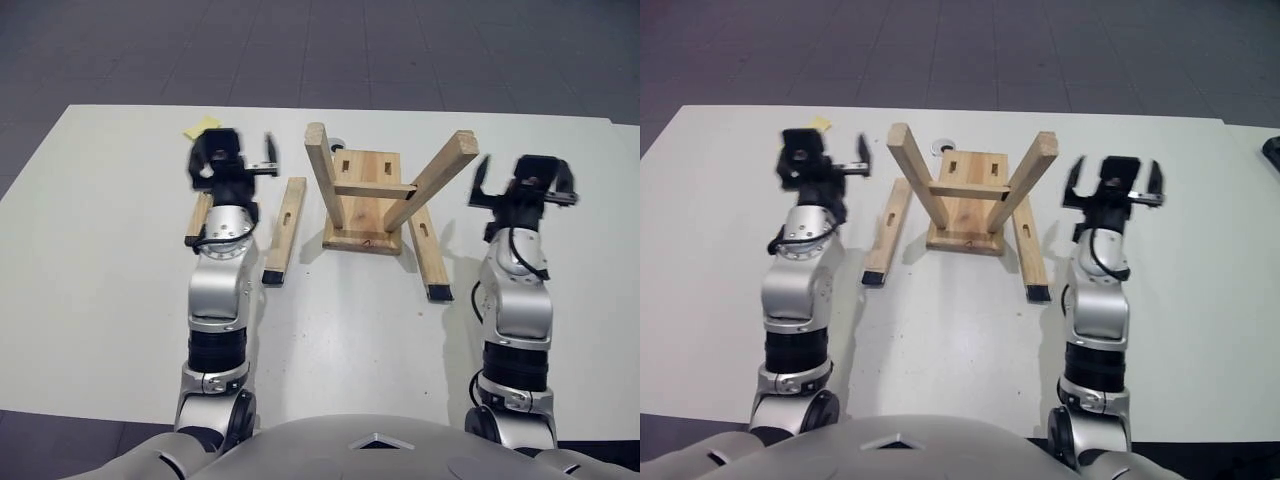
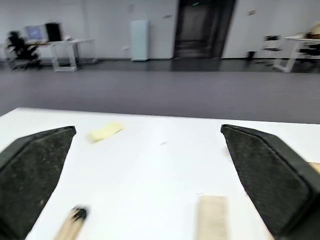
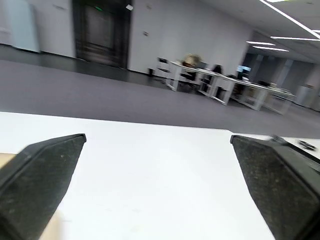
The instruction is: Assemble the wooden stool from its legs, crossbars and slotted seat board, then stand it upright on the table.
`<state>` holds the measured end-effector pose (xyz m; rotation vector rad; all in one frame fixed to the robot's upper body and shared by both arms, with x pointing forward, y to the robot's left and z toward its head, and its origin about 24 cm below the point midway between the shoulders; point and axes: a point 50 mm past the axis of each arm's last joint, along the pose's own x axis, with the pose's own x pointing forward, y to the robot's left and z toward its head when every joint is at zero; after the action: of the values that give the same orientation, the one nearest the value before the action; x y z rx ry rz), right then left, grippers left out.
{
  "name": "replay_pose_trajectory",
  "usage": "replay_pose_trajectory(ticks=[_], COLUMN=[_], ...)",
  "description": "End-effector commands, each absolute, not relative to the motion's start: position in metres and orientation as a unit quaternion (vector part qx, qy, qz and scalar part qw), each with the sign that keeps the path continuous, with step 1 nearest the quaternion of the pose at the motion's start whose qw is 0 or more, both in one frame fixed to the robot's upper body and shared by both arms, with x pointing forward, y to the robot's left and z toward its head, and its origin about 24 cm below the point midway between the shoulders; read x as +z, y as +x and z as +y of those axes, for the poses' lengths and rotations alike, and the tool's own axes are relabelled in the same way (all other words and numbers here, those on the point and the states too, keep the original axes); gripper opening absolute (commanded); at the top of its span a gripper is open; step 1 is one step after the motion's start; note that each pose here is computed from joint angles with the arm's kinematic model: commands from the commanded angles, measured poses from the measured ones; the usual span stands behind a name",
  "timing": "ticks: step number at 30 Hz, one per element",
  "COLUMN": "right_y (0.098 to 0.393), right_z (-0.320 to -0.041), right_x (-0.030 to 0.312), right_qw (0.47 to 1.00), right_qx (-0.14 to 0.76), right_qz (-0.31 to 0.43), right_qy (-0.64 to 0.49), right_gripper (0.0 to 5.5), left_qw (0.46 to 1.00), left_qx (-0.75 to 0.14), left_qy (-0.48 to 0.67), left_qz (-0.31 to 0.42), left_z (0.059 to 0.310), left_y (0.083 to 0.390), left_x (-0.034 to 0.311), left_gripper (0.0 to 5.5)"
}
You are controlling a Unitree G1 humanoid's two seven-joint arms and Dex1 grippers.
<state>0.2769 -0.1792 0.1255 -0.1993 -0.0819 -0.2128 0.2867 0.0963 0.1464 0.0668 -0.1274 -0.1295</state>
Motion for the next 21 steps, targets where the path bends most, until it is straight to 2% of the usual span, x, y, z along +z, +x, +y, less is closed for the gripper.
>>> replay_pose_trajectory(ticks=[1, 4, 6, 10, 12, 14, 16, 19, 21], right_y=[0.273, 0.275, 0.277, 0.273, 0.271, 0.274, 0.279, 0.277, 0.276], right_z=[-0.141, -0.147, -0.158, -0.207, -0.224, -0.219, -0.197, -0.155, -0.145], right_x=[0.137, 0.127, 0.12, 0.108, 0.108, 0.114, 0.125, 0.139, 0.138], right_qw=[0.993, 0.993, 0.991, 0.964, 0.955, 0.965, 0.982, 0.992, 0.993], right_qx=[-0.022, -0.055, -0.091, -0.244, -0.276, -0.242, -0.166, -0.045, -0.028], right_qz=[-0.078, -0.051, -0.029, 0.025, 0.033, 0.01, -0.033, -0.088, -0.09], right_qy=[-0.084, -0.093, -0.097, -0.099, -0.107, -0.1, -0.09, -0.082, -0.077], right_gripper=[5.37, 5.37, 5.37, 5.37, 5.37, 5.37, 5.37, 5.37, 5.37], left_qw=[0.978, 0.985, 0.993, 0.996, 0.992, 0.996, 0.992, 0.975, 0.974], left_qx=[-0.177, -0.146, -0.093, 0.088, 0.124, 0.066, -0.042, -0.179, -0.189], left_qy=[0.076, 0.075, 0.061, -0.014, -0.015, 0.003, 0.042, 0.065, 0.089], left_qz=[-0.078, -0.056, -0.034, 0.026, 0.007, -0.053, -0.115, -0.115, -0.091], left_z=[0.057, 0.067, 0.079, 0.126, 0.139, 0.127, 0.098, 0.058, 0.053], left_y=[0.276, 0.283, 0.288, 0.295, 0.294, 0.293, 0.287, 0.273, 0.274], left_x=[0.146, 0.14, 0.136, 0.125, 0.131, 0.149, 0.164, 0.156, 0.145], left_gripper=[5.4, 5.4, 5.4, 5.4, 5.4, 5.4, 5.4, 5.4, 5.4])
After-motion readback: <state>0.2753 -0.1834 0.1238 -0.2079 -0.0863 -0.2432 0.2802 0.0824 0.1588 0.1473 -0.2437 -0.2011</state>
